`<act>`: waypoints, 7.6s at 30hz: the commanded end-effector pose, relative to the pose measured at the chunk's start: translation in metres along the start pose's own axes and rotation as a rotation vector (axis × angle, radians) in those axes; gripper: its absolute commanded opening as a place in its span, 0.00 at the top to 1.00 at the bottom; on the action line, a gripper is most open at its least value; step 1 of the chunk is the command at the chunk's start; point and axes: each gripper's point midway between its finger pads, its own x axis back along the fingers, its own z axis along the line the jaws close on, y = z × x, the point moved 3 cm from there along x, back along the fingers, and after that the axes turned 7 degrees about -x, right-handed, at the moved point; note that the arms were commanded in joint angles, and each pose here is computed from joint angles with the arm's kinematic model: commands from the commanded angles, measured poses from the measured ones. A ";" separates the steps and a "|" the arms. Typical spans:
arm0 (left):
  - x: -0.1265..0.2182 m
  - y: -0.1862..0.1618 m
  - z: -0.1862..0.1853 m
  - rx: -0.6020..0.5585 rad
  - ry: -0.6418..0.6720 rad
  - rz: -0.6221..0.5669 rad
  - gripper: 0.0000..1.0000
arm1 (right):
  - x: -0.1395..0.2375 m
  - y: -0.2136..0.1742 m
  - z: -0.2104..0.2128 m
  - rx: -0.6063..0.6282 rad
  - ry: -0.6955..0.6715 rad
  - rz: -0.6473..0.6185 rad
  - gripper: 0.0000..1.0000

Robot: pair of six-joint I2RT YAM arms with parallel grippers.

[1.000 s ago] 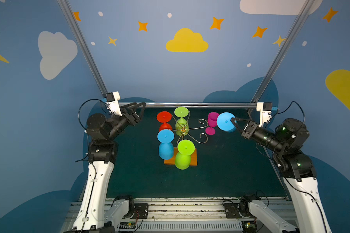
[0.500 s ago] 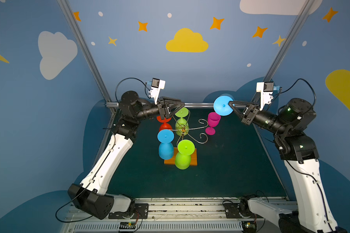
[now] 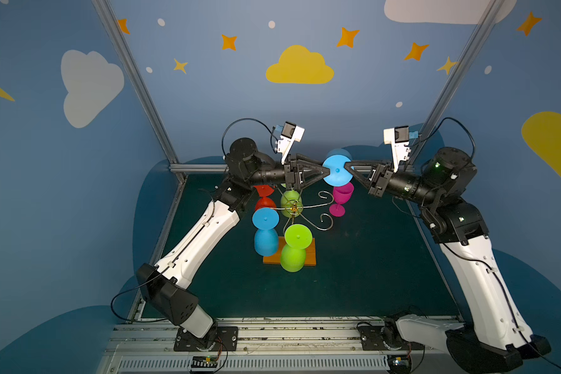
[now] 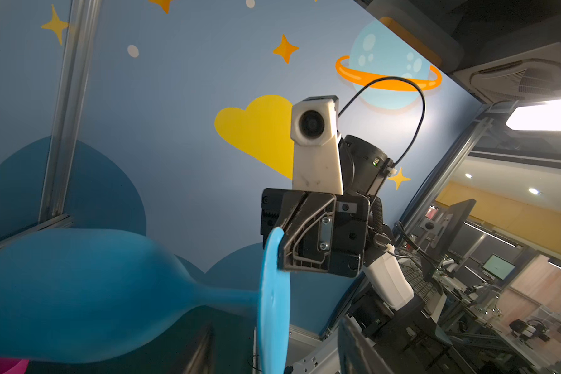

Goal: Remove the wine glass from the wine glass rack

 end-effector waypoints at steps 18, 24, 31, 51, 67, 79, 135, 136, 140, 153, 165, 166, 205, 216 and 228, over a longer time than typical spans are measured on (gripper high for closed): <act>-0.007 0.011 -0.018 0.048 -0.070 0.023 0.97 | 0.001 0.010 0.010 0.056 -0.002 -0.042 0.88; 0.009 0.029 -0.012 0.152 0.021 -0.016 0.97 | 0.031 0.008 -0.003 0.132 -0.166 -0.135 0.37; 0.013 0.033 -0.004 0.278 0.039 -0.002 0.97 | 0.048 -0.003 -0.024 0.440 -0.295 -0.215 0.21; 0.017 0.032 -0.016 0.368 0.013 0.034 0.97 | -0.012 -0.010 -0.044 0.929 -0.044 -0.152 0.11; 0.018 0.035 -0.024 0.379 -0.019 0.037 0.97 | -0.052 -0.013 -0.055 0.878 0.073 -0.079 0.12; 0.018 0.038 -0.027 0.367 -0.041 0.031 0.97 | -0.061 -0.022 -0.057 0.833 0.066 -0.052 0.21; -0.001 0.012 0.025 -1.290 0.585 -0.042 0.51 | 0.018 -0.043 -0.059 0.223 -0.514 0.335 0.79; -0.002 0.013 0.025 -1.292 0.584 -0.044 0.51 | 0.016 -0.045 -0.059 0.222 -0.510 0.346 0.79; -0.004 0.016 0.026 -1.298 0.585 -0.049 0.51 | 0.011 -0.050 -0.059 0.218 -0.498 0.366 0.79; -0.009 0.009 0.034 -1.284 0.570 -0.029 0.80 | 0.003 -0.063 -0.057 0.218 -0.482 0.414 0.81; -0.002 0.010 0.038 -1.251 0.625 -0.035 0.97 | 0.005 -0.053 -0.043 0.242 -0.445 0.328 0.22; 0.001 0.010 0.040 -1.236 0.654 -0.035 0.97 | 0.006 -0.050 -0.041 0.250 -0.440 0.304 0.20; 0.054 -0.006 0.064 -0.551 0.670 -0.140 0.97 | 0.045 -0.012 -0.048 0.010 -0.213 -0.114 0.42; 0.051 -0.007 0.066 -0.537 0.660 -0.132 0.97 | 0.020 -0.011 -0.052 -0.021 -0.151 -0.088 0.88; 0.062 -0.002 0.072 -0.532 0.746 -0.155 0.37 | 0.037 -0.002 -0.045 0.033 -0.231 -0.157 1.00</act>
